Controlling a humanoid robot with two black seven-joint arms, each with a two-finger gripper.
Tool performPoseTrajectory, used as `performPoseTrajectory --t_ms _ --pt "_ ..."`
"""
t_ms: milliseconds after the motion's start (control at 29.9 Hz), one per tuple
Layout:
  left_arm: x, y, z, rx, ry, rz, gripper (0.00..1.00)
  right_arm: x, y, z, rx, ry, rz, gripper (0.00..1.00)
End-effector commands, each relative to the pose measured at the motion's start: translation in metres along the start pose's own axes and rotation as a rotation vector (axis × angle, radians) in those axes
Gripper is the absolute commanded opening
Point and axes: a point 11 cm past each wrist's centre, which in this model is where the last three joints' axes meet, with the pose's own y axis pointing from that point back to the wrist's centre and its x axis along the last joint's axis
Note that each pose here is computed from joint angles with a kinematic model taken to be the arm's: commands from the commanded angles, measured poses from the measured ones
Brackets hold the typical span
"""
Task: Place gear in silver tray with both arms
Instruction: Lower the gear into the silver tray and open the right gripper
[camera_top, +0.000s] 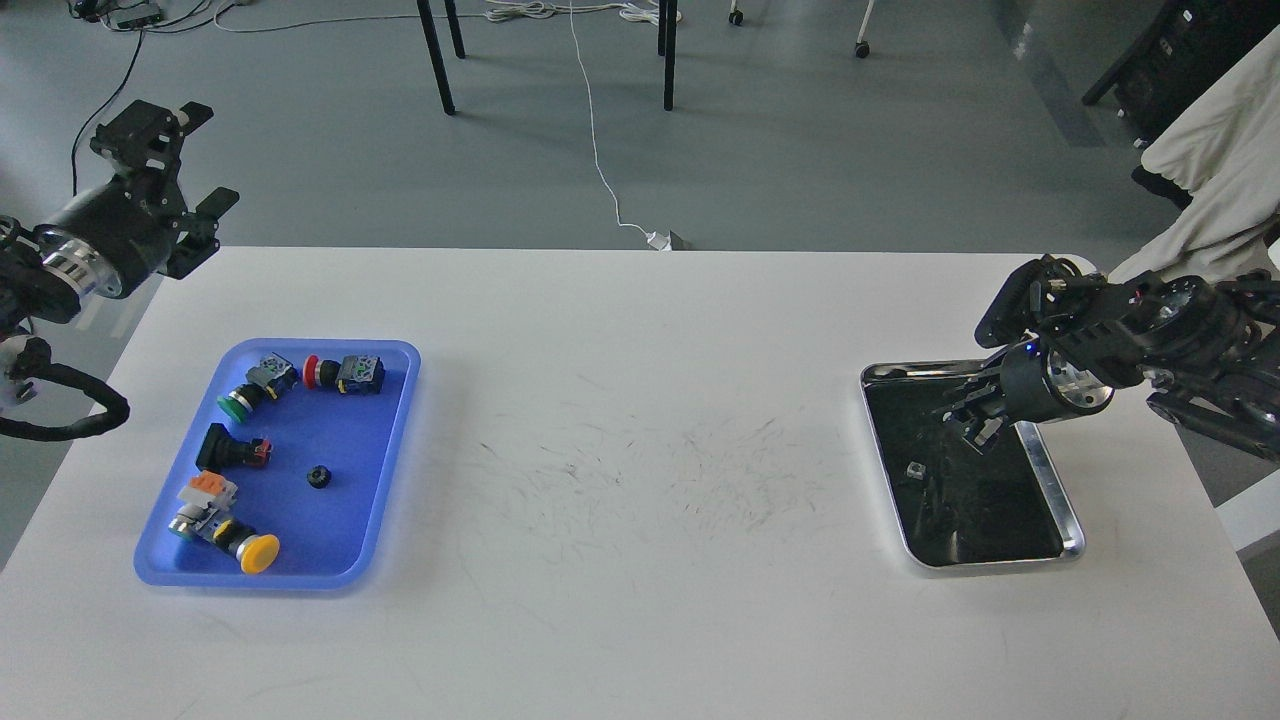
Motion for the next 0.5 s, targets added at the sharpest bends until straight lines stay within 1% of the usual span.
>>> performPoseTrajectory --t_ms 0,167,267,435,468 --pt "0.0 0.0 -0.0001 0.0 0.0 0.0 0.99 0.0005 0.0006 0.0004 0.0 -0.002 0.002 0.38" --pt "0.0 0.0 -0.0001 0.0 0.0 0.0 0.99 0.0027 0.0015 0.0014 -0.004 0.0 0.005 0.4" --pt "-0.0001 0.0004 -0.0009 0.002 0.0 0.0 0.99 0.0038 0.002 0.0017 -0.004 -0.001 0.009 0.44" --pt "0.0023 0.0043 -0.0058 0.019 -0.007 0.002 0.99 0.0063 0.0057 0.0043 -0.009 -0.015 0.029 0.45" --pt "0.0078 0.0071 -0.0027 0.014 -0.009 0.014 0.99 0.006 0.0072 0.0054 -0.01 -0.022 0.036 0.45"
